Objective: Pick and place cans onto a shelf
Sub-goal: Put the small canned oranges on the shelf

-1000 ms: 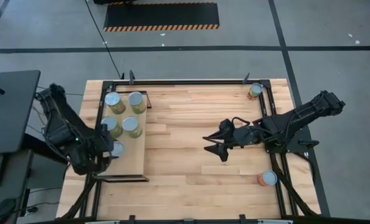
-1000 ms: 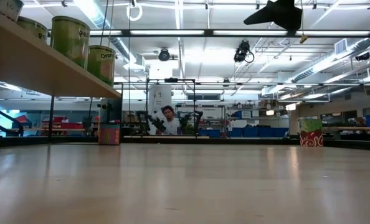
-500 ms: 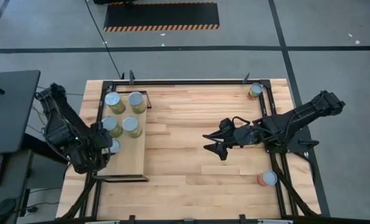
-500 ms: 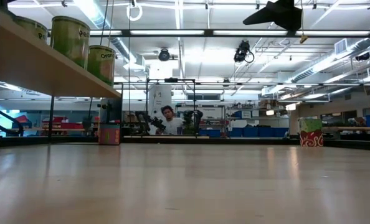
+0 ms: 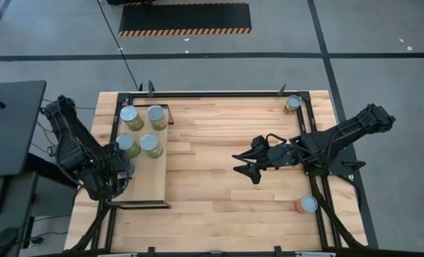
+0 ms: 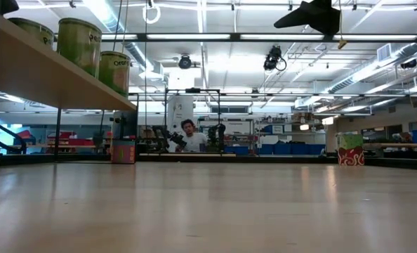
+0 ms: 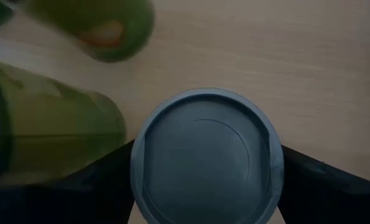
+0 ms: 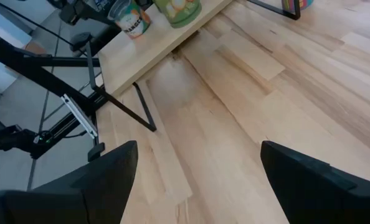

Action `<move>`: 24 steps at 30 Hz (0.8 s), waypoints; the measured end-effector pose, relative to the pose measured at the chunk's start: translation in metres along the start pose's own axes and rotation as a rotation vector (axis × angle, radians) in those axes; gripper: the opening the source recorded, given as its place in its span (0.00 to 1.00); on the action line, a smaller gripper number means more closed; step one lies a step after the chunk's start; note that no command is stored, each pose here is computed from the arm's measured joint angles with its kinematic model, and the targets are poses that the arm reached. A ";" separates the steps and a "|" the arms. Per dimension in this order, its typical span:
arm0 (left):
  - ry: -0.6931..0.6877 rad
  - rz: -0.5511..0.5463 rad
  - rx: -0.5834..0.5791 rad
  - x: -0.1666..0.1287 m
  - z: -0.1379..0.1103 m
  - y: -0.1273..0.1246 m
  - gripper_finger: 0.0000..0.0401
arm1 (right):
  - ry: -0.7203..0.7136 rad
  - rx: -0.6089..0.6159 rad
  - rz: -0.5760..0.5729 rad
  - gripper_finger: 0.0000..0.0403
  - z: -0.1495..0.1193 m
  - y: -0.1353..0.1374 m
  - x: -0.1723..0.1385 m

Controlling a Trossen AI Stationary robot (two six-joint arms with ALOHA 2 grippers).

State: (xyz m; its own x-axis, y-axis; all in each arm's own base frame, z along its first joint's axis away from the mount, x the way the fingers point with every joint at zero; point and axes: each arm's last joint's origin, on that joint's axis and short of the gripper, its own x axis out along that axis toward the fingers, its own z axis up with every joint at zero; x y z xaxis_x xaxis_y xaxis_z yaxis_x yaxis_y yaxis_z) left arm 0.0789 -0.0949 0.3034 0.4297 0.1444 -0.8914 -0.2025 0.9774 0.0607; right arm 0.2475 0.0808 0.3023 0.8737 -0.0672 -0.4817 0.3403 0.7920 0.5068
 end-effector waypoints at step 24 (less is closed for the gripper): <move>0.160 -0.139 0.001 -0.005 0.001 0.006 0.79 | -0.014 -0.160 -0.035 0.86 0.011 -0.011 0.005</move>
State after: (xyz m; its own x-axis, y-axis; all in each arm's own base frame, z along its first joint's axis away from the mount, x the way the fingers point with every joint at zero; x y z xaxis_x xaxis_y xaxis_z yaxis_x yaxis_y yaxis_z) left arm 0.0763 -0.0898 0.3090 0.3084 -0.0177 -0.9511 -0.1507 0.9863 -0.0672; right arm 0.2522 0.0651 0.3021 0.8677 -0.1038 -0.4862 0.3118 0.8754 0.3695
